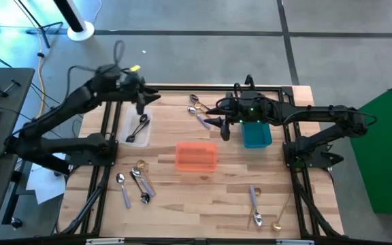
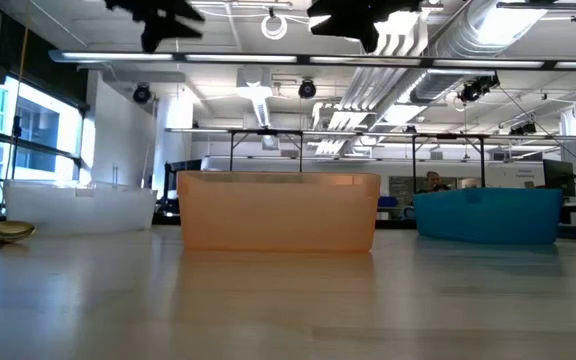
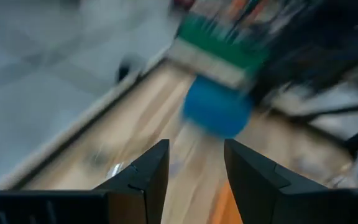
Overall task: Sort silverware by color (type)
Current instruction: Put the bottom black spoon into the white bin
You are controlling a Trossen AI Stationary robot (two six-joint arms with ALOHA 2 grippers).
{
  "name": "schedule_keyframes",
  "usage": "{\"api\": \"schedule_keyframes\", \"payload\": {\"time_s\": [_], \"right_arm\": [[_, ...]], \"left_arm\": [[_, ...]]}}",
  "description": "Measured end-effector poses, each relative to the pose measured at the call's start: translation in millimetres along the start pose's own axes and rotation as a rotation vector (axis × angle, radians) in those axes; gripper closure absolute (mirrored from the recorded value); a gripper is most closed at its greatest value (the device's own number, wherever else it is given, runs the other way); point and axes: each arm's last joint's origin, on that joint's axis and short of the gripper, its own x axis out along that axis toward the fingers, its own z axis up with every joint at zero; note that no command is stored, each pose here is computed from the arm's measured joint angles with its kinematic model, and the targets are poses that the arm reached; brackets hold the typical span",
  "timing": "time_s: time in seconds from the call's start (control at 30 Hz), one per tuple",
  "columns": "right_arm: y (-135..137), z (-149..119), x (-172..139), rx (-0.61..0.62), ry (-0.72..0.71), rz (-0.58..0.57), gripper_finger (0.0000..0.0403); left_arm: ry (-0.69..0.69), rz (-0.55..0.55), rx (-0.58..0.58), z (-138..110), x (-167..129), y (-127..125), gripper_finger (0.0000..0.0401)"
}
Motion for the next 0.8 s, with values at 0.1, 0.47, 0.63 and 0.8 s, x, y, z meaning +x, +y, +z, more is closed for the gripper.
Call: {"api": "schedule_keyframes", "payload": {"time_s": [0.1, 0.47, 0.63, 0.8], "right_arm": [[0.1, 1.2, 0.0, 0.0, -0.013, 0.002, 0.0256], [1.9, 7.9, -5.6, -0.003, -0.065, 0.038, 0.0256], [2.6, 11.6, -12.7, -0.004, -0.083, 0.041, 0.0256], [2.7, 12.2, -13.0, -0.005, -0.087, 0.043, 0.0256]], "left_arm": [[-0.165, -0.093, 0.056, -0.1, -11.6, -15.3, 0.0256], [-0.289, -0.288, 0.094, -35.3, -6.3, -40.0, 0.0256], [-0.277, -0.278, 0.158, -40.1, 0.0, -43.4, 0.0256], [-0.281, -0.26, 0.176, -40.3, 1.5, -44.2, 0.0256]]}}
